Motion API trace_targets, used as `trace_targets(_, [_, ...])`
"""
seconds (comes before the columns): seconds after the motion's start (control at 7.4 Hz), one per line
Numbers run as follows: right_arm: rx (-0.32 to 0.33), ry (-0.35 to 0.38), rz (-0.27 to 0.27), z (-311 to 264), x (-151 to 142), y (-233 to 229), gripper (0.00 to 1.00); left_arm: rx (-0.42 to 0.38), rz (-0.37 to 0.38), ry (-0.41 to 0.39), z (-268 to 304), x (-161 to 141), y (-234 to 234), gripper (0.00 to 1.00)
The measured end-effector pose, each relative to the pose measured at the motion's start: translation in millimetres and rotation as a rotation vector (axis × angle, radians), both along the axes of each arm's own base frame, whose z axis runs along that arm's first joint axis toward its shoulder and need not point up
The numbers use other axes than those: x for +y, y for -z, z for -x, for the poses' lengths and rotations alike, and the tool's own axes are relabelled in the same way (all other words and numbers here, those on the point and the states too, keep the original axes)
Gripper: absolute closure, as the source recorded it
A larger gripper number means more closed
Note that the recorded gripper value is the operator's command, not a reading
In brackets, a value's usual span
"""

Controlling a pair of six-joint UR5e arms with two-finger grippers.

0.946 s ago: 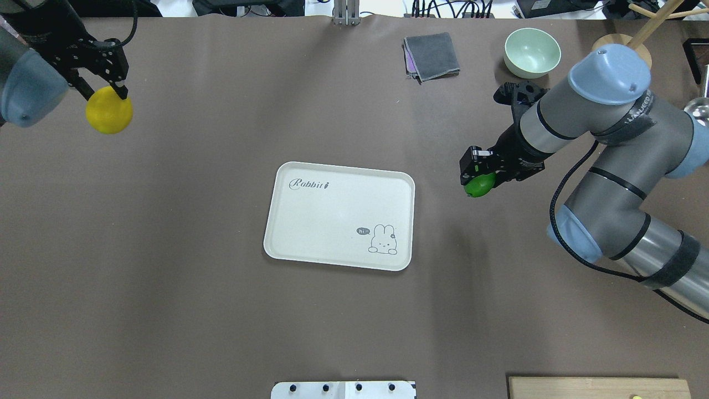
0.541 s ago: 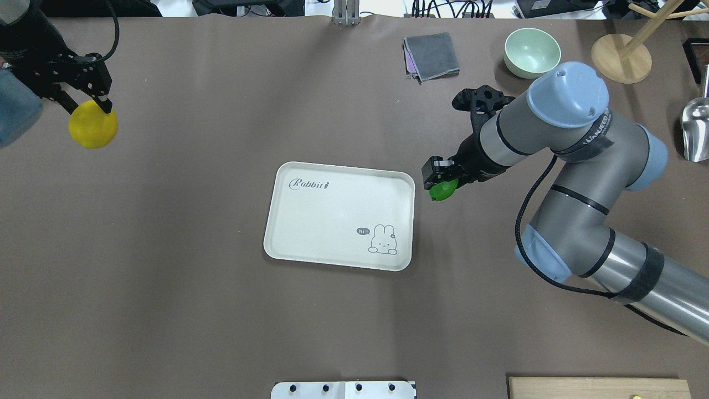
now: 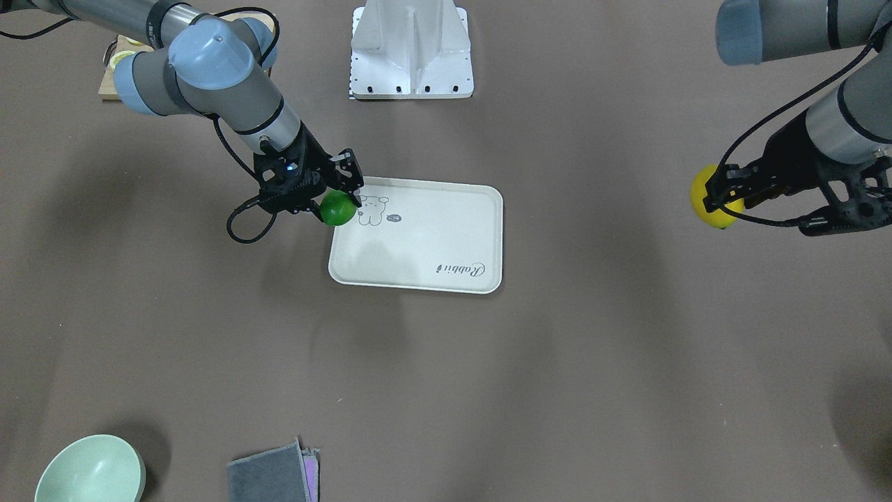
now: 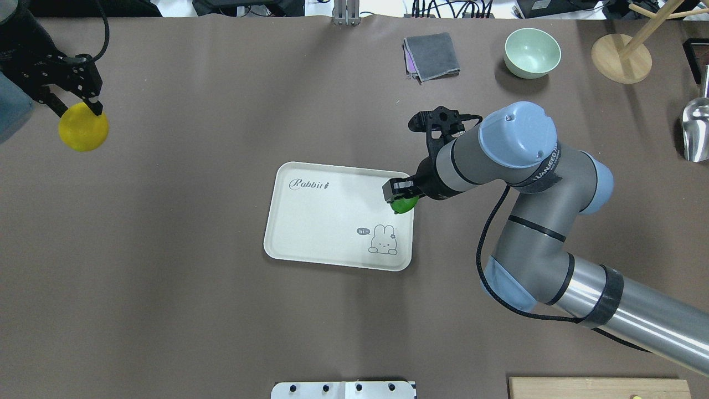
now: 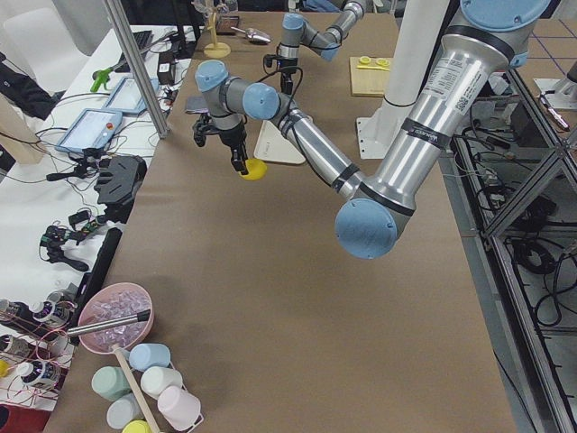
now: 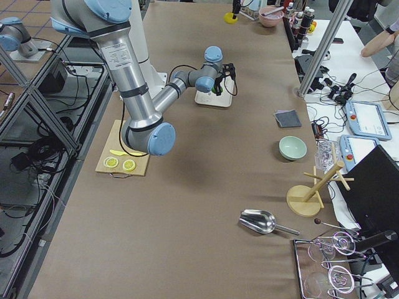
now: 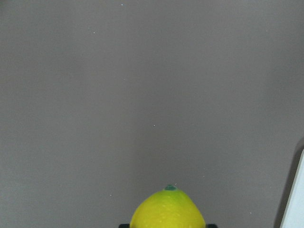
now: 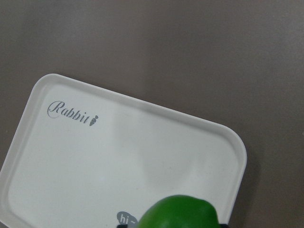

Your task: Place all lemons on tray

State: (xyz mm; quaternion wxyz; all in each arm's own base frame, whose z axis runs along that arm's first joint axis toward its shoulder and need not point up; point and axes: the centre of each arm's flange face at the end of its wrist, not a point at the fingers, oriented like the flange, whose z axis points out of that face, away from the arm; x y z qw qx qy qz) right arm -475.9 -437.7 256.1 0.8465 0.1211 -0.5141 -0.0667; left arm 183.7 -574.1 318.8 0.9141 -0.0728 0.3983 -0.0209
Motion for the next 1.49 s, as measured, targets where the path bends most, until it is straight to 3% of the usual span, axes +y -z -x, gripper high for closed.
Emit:
trace_targets(0.68, [0.009, -0.022, -0.008, 13, 2, 4, 0.00, 0.054, 0.064, 0.053, -40, -9, 20, 1.00])
trace_targets(1.08, [0.040, -0.020, 0.049, -17, -22, -9, 0.00, 0.090, 0.119, 0.111, -111, 0, 57, 1.00])
trace_targets(1.49, [0.076, -0.028, 0.097, -51, -39, -45, 0.00, 0.067, 0.102, 0.145, -199, 10, 91, 1.00])
